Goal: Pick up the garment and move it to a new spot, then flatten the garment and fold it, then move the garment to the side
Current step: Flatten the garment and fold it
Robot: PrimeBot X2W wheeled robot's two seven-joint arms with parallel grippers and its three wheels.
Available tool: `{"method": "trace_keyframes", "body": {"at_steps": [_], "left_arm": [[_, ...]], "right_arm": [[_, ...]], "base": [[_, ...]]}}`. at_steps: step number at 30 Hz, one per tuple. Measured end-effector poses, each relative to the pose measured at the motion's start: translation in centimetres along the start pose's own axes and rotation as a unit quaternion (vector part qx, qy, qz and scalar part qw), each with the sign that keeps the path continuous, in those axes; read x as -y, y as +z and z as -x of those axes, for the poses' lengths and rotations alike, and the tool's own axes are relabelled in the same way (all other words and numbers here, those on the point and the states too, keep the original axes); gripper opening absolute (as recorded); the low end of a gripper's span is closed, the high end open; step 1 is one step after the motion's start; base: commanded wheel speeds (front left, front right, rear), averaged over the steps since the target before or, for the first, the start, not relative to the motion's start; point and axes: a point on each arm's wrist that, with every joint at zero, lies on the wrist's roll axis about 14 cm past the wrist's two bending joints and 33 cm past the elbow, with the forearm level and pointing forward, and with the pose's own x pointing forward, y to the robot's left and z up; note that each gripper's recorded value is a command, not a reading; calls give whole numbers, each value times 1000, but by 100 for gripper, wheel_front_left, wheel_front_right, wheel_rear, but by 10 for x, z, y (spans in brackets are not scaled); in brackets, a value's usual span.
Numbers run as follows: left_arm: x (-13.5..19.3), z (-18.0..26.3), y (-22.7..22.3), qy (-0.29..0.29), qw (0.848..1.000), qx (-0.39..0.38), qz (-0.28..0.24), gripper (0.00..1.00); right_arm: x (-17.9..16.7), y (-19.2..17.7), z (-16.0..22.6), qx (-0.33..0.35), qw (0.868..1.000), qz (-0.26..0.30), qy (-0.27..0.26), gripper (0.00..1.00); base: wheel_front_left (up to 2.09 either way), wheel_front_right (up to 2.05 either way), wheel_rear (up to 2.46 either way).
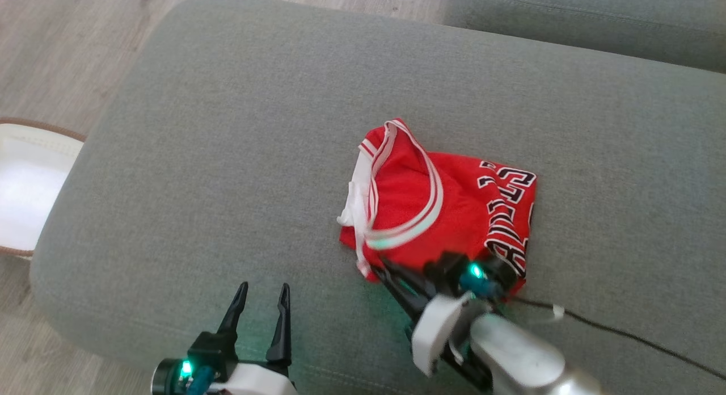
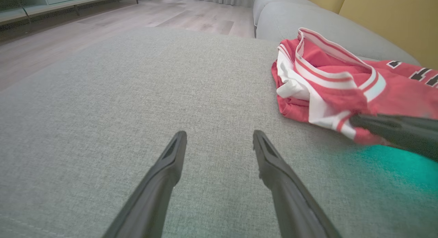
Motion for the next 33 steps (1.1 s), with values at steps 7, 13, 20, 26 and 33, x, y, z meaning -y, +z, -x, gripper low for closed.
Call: {"method": "trace_keyframes", "body": {"at_steps": [7, 13, 20, 26, 33], "left_arm": [[0, 0, 10, -1, 1000, 15, 2, 100], [-1, 3, 12, -1, 1000, 19, 2, 100], [1, -3, 14, -2, 1000, 21, 7, 100], [7, -11, 22, -15, 999, 31, 2, 100], [27, -23, 40, -48, 997, 58, -11, 100]], "right_arm": [[-9, 69, -20, 85, 996, 14, 36, 0], [-18, 46, -27, 26, 998, 2, 52, 89], [-3, 53, -19, 55, 998, -33, 22, 100], [56, 84, 4, 116, 988, -60, -78, 100], [131, 58, 97, 146, 950, -74, -268, 100]], "base": [[0, 0, 0], [0, 0, 0], [0, 0, 0], [0, 0, 0], [0, 0, 0]]}}
